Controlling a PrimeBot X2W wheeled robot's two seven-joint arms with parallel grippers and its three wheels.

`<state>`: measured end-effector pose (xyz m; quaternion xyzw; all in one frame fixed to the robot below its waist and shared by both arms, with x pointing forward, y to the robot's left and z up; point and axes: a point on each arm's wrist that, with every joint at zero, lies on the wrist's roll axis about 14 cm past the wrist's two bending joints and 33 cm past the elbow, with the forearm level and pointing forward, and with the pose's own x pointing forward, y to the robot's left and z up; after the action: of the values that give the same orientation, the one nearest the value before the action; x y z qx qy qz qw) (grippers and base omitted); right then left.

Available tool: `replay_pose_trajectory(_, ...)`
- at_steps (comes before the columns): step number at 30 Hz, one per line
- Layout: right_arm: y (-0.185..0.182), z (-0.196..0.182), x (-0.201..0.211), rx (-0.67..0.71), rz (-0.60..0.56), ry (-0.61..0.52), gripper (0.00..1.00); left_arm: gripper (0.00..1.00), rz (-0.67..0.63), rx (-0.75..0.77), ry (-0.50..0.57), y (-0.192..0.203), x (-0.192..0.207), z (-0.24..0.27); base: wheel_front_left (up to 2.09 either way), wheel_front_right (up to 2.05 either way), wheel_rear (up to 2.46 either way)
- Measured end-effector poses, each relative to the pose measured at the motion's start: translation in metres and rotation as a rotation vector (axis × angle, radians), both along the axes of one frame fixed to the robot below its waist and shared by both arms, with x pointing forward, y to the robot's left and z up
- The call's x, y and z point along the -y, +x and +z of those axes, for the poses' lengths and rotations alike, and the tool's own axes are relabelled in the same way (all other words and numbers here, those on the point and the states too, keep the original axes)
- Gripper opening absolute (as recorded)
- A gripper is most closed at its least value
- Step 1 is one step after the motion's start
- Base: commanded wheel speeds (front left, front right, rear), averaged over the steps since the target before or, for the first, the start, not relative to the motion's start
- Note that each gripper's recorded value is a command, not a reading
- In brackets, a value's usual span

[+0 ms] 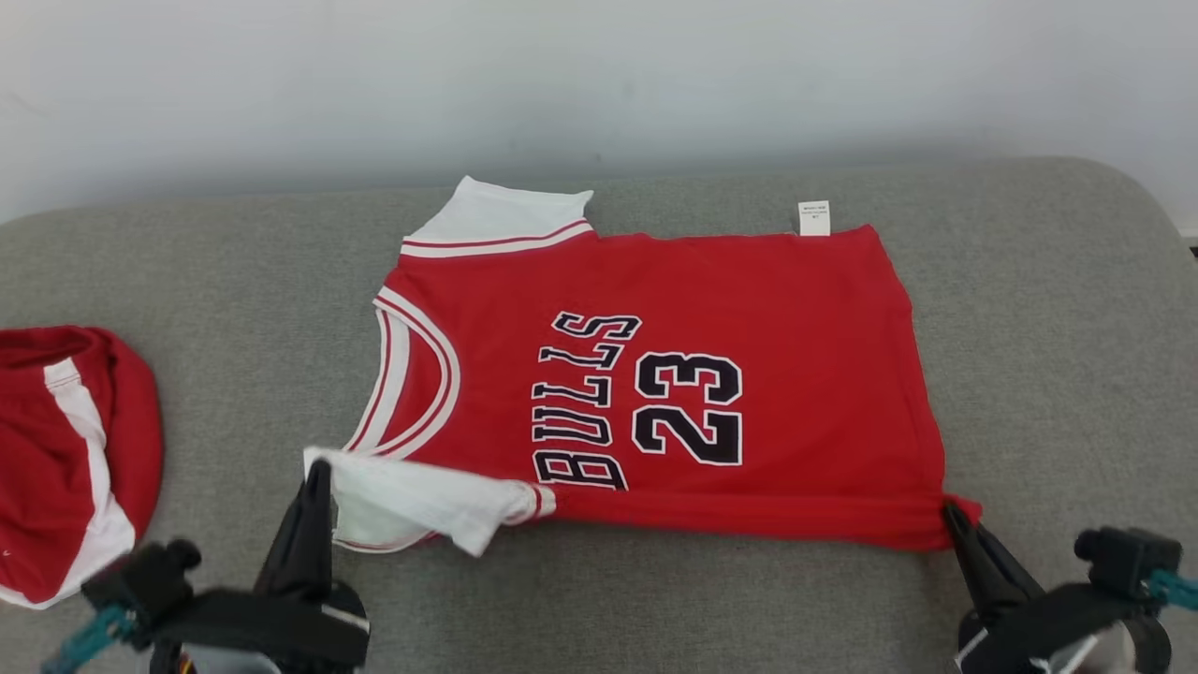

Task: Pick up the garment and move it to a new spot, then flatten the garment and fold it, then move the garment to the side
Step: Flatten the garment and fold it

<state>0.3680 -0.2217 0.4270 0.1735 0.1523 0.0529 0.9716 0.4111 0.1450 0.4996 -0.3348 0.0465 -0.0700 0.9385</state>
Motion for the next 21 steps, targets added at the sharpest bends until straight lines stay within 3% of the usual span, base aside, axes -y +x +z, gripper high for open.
replay_pose_trajectory(21,0.075,-0.009,0.004,-0.047,-0.031,-0.069,0.0,0.0,-0.118,-0.166,0.176,0.097,0.019,-0.053,0.0,0.0,0.0)
